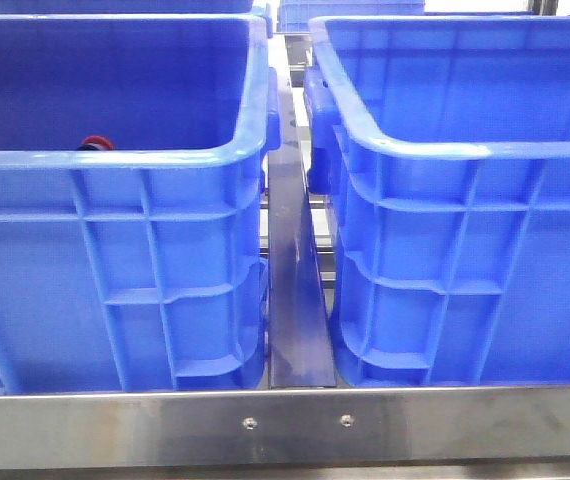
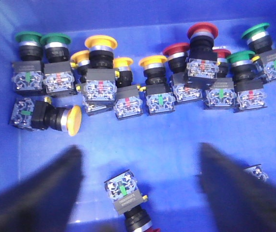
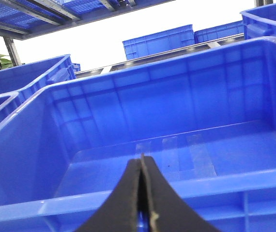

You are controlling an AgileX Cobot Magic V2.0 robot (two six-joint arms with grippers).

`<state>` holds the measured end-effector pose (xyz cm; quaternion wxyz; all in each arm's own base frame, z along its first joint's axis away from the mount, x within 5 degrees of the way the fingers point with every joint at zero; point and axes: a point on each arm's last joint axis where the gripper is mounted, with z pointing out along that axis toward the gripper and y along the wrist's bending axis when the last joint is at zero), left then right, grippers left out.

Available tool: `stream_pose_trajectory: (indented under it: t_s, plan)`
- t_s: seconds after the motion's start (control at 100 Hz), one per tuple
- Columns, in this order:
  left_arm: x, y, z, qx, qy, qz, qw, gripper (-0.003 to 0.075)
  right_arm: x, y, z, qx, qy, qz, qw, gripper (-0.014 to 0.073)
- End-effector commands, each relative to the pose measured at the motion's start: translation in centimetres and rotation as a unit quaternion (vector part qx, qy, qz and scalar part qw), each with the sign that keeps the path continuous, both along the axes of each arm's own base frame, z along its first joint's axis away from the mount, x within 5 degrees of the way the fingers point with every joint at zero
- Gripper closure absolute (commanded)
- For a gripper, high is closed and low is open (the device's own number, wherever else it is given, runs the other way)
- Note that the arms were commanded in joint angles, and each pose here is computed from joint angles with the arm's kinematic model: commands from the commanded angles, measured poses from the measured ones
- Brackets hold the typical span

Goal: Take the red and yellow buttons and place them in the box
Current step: 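Grasp the red-capped button with the left gripper and lift it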

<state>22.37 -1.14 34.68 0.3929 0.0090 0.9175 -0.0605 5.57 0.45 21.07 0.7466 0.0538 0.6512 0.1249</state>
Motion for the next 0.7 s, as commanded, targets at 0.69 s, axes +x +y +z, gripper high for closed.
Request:
stream_pose_trajectory:
  t_s: [0.69]
  plan:
    - [13.3, -7.2, -2.1, 0.026, 0.025, -0.121, 0.992, 0.0165, -0.5, -0.1, 1.6, -0.001, -0.065, -0.006, 0.998, 0.0663]
